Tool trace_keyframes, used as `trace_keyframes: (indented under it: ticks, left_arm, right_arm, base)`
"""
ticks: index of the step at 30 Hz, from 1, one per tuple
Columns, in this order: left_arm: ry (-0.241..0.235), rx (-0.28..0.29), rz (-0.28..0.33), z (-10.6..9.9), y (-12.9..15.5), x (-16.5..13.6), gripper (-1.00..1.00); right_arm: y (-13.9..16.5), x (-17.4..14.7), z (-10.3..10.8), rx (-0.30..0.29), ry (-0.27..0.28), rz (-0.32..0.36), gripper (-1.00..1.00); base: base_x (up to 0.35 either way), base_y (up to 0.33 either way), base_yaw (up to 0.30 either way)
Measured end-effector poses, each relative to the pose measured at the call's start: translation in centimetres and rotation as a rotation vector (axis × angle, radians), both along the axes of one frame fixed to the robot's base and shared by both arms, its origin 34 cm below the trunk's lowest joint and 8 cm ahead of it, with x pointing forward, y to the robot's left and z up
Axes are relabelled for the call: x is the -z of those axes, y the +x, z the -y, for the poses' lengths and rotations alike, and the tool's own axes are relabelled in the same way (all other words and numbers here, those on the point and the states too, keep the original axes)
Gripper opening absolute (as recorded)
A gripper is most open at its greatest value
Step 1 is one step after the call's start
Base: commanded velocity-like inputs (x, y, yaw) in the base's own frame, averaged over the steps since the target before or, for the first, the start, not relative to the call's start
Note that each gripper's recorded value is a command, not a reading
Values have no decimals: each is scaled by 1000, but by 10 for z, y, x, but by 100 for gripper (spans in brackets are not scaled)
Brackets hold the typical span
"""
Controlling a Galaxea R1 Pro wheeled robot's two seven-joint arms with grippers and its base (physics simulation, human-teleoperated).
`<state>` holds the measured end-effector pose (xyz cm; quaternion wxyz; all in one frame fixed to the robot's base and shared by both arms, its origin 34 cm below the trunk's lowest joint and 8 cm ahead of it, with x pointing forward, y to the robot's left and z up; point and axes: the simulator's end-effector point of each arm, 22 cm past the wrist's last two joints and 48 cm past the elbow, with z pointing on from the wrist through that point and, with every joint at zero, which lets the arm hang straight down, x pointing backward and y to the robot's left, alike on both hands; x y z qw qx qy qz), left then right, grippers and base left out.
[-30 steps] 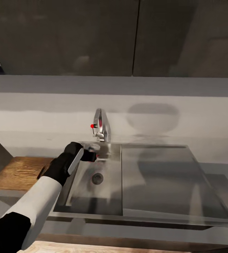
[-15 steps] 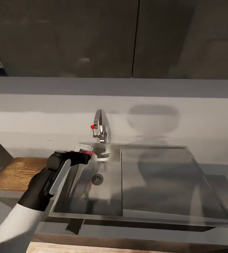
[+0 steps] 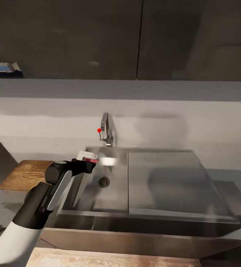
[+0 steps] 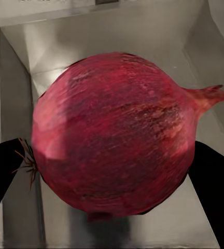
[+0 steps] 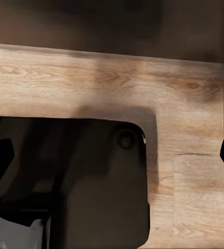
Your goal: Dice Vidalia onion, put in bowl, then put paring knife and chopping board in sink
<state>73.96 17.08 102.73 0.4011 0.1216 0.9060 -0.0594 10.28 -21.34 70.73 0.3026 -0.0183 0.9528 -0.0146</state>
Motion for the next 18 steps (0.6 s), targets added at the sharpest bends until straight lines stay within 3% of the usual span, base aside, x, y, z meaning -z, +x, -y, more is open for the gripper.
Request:
trace_keyframes:
  ticks: [6,18]
  left_arm:
    - [-6,5,34,2,1,-16,-100]
    - [-15,-2,60,0,1,-32,-100]
  right_arm:
    - [2,0,0,0,1,8,100]
    - [7,0,0,0,1,27,100]
  base:
    - [-260,122,0]
    - [0,296,0]
